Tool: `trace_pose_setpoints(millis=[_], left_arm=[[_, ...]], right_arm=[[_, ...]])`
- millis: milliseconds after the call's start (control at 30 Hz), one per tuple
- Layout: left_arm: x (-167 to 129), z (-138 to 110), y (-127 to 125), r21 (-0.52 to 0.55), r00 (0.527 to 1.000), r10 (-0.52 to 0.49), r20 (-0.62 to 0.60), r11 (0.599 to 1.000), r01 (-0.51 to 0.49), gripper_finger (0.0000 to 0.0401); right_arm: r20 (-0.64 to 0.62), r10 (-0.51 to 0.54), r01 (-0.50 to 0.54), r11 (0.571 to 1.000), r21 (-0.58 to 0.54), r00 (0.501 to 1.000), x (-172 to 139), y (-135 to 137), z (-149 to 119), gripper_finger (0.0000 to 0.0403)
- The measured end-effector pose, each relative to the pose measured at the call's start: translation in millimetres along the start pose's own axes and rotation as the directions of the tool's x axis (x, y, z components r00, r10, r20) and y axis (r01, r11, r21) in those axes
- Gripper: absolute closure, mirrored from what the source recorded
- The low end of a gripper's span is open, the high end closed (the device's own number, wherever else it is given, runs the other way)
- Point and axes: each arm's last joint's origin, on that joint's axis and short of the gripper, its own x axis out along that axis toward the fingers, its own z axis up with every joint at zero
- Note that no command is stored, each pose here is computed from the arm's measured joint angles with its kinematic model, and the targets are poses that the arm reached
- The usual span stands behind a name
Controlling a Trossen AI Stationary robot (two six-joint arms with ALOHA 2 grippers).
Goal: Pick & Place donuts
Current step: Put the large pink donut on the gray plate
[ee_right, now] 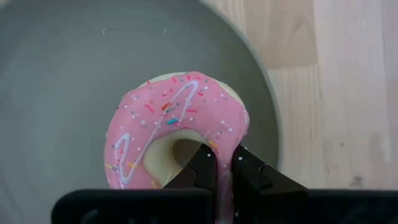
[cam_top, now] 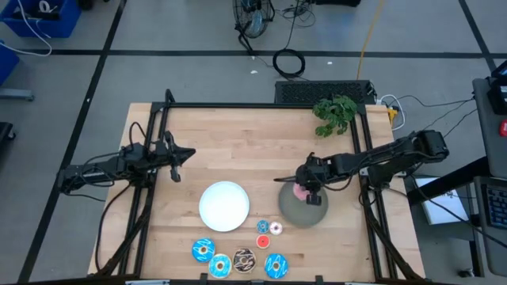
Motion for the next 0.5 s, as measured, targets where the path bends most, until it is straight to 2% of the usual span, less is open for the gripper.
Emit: trace_pose_setpoints(millis=[200, 500], left_arm=[[0, 0, 0, 0.0, 1.0, 0.006, 0.0, 1.0, -0.006, 0.0375], [0, 0, 0, 0.001, 1.0, 0.006, 0.0, 1.0, -0.006, 0.0375]], right_arm=[[0.021, 0.003, -0.003, 1.0, 0.005, 1.0, 2, 0, 0, 0.0393], [-0.038, -0.006, 0.006, 1.0, 0.009, 0.999, 14, 0, -2, 0.0392]])
